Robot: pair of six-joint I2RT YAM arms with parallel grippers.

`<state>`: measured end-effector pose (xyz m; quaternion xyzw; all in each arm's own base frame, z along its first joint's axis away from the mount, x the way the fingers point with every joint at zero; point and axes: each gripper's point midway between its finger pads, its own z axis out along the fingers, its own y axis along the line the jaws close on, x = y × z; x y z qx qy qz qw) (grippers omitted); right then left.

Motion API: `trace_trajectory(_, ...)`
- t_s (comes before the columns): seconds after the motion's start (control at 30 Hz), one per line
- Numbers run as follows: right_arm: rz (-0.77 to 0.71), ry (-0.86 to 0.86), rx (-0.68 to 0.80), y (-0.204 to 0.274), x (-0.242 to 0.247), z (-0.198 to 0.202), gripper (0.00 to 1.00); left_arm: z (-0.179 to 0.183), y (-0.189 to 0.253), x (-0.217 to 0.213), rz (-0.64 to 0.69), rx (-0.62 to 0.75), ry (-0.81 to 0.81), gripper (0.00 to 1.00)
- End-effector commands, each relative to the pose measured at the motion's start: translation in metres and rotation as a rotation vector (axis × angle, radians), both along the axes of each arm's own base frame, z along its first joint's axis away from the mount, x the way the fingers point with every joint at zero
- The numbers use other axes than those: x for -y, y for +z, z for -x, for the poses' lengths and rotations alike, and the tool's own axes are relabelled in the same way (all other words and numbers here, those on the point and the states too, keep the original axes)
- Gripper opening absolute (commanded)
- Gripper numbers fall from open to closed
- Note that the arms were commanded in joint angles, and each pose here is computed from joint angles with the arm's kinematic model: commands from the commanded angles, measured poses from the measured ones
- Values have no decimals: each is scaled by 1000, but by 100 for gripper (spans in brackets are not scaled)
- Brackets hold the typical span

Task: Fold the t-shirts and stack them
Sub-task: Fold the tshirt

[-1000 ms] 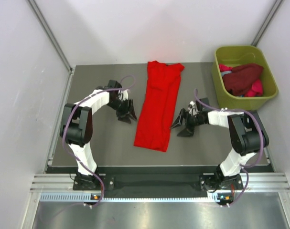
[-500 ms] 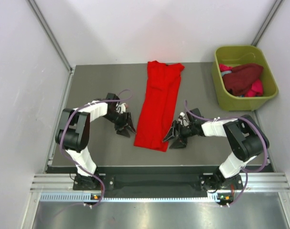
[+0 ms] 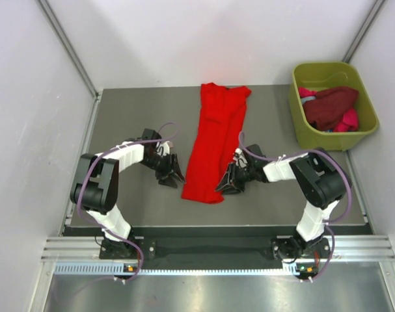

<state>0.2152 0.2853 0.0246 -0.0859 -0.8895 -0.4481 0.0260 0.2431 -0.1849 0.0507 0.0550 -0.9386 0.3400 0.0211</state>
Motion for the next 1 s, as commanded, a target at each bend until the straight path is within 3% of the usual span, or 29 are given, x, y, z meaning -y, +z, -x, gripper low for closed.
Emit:
trace_trajectory(0.0,90,-17,6,-17,8,8,27,-5,13,4,40,53,6,52)
trace_trajectory(0.03,103,-5,-1,-20,13,15,21,-5,13,4,40,52,6,51)
trace_trajectory(0.07,133,-1,-24,-22,19,22,8,-5,13,4,37,52,6,51)
trace_trajectory(0.13,154,5,-22,-20,29,31,0,-3,11,3,34,43,9,50)
trace_trajectory(0.3,203,-28,-12,-15,50,38,0,2,5,7,53,13,33,50)
trace_trajectory(0.73,319,-130,61,-19,120,-1,0,4,12,40,71,39,-60,51)
trace_trajectory(0.83,317,-122,65,-18,119,3,23,8,11,46,87,41,-53,52)
trace_trajectory(0.87,307,-117,74,-14,117,4,37,11,12,48,97,34,-54,53)
trace_trajectory(0.97,303,-90,70,-11,115,12,63,19,8,55,103,19,-67,54)
